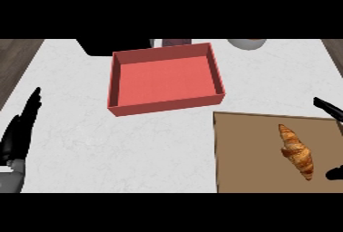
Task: Pick the croissant from the tray and place it in the cardboard box
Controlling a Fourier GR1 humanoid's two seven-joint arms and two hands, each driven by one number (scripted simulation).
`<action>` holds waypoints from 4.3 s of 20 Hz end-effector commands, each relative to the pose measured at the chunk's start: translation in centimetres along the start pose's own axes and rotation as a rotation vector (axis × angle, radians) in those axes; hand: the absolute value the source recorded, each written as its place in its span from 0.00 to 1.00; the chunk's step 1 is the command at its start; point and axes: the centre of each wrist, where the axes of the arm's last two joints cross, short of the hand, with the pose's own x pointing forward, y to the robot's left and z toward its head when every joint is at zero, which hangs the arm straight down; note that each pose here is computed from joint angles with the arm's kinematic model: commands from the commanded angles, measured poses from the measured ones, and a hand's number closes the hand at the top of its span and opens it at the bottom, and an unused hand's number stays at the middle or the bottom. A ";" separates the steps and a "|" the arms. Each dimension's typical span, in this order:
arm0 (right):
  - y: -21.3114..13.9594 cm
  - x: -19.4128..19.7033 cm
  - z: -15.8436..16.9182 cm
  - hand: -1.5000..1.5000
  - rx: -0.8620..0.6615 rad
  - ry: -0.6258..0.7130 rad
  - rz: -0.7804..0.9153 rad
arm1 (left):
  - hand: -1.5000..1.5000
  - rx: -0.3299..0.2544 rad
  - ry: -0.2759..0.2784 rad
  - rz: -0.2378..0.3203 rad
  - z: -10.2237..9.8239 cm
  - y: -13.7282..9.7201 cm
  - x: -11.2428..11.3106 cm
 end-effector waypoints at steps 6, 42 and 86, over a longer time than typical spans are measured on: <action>-3.3 -0.2 -0.7 0.00 0.384 -0.033 0.240 | 0.50 0.006 0.003 -0.007 -1.2 -0.4 0.4; 0.7 -1.8 -6.8 0.00 0.695 -0.051 0.376 | 0.50 0.022 0.045 -0.026 -0.1 0.6 -1.2; 11.4 3.1 -16.8 1.00 -0.580 0.656 0.684 | 0.50 0.064 0.117 -0.033 1.1 1.8 -2.5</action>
